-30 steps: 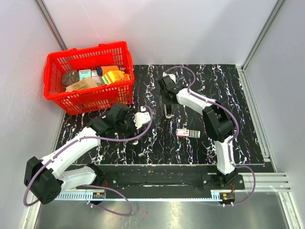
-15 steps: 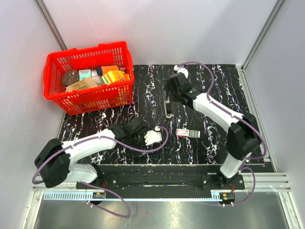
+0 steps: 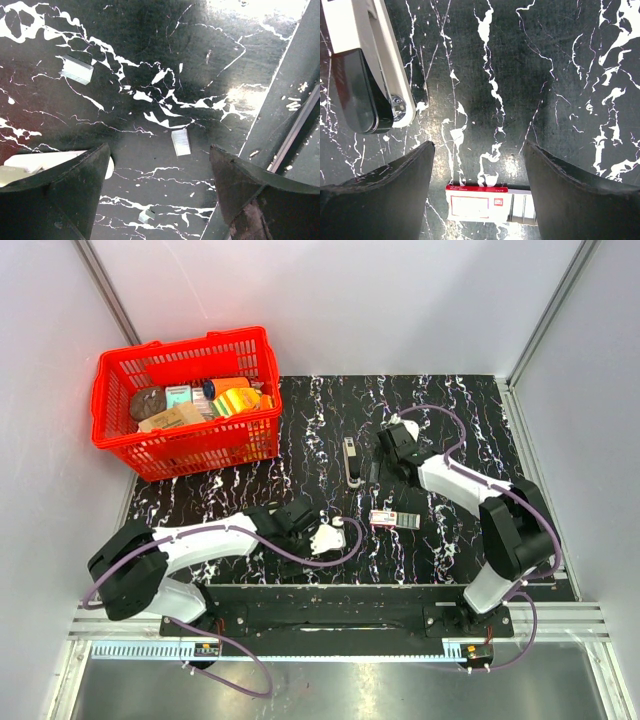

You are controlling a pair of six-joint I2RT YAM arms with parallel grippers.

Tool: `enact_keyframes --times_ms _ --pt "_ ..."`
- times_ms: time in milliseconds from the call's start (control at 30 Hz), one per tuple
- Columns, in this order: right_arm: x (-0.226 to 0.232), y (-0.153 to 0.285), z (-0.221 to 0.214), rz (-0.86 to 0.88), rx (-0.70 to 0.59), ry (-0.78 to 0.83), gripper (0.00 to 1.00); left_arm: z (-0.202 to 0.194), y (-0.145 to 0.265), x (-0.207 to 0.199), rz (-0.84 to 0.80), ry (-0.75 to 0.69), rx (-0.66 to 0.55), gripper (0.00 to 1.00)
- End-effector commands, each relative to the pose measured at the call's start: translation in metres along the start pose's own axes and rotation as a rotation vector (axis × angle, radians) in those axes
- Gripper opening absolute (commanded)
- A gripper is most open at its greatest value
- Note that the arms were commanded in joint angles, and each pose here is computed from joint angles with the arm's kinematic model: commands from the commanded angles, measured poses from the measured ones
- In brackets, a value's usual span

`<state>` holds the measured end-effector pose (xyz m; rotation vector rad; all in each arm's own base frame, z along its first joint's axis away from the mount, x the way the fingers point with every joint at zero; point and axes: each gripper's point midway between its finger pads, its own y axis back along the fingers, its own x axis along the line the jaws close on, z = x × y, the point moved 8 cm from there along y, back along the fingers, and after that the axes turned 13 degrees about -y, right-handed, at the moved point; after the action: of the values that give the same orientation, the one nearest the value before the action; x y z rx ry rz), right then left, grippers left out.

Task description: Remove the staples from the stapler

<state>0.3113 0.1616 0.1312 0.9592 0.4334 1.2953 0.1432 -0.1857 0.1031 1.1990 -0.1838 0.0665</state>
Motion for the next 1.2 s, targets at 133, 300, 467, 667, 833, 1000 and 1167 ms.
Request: enact_keyframes --times_ms 133,300,467,667,833,1000,1167 --pt "0.008 0.018 0.017 0.078 -0.078 -0.055 0.77 0.009 -0.007 0.003 0.012 0.012 -0.015 0.85" --pt "0.007 0.015 0.016 0.073 -0.074 -0.056 0.77 0.006 -0.007 0.001 0.010 0.016 -0.003 0.81" --pt "0.006 0.013 0.014 0.076 -0.064 -0.060 0.77 0.008 -0.010 0.000 -0.006 0.032 -0.009 0.66" --pt "0.003 0.014 0.013 0.074 -0.065 -0.059 0.76 0.006 -0.012 -0.003 -0.037 0.048 0.012 0.52" --pt "-0.001 0.014 0.010 0.069 -0.056 -0.057 0.75 0.003 -0.014 -0.006 -0.047 0.058 0.023 0.49" --pt "-0.003 0.013 0.008 0.066 -0.047 -0.051 0.73 0.006 -0.014 -0.004 -0.043 0.060 0.013 0.40" --pt "-0.007 0.009 0.003 0.049 -0.036 -0.043 0.72 0.008 -0.015 -0.002 -0.031 0.056 0.001 0.31"
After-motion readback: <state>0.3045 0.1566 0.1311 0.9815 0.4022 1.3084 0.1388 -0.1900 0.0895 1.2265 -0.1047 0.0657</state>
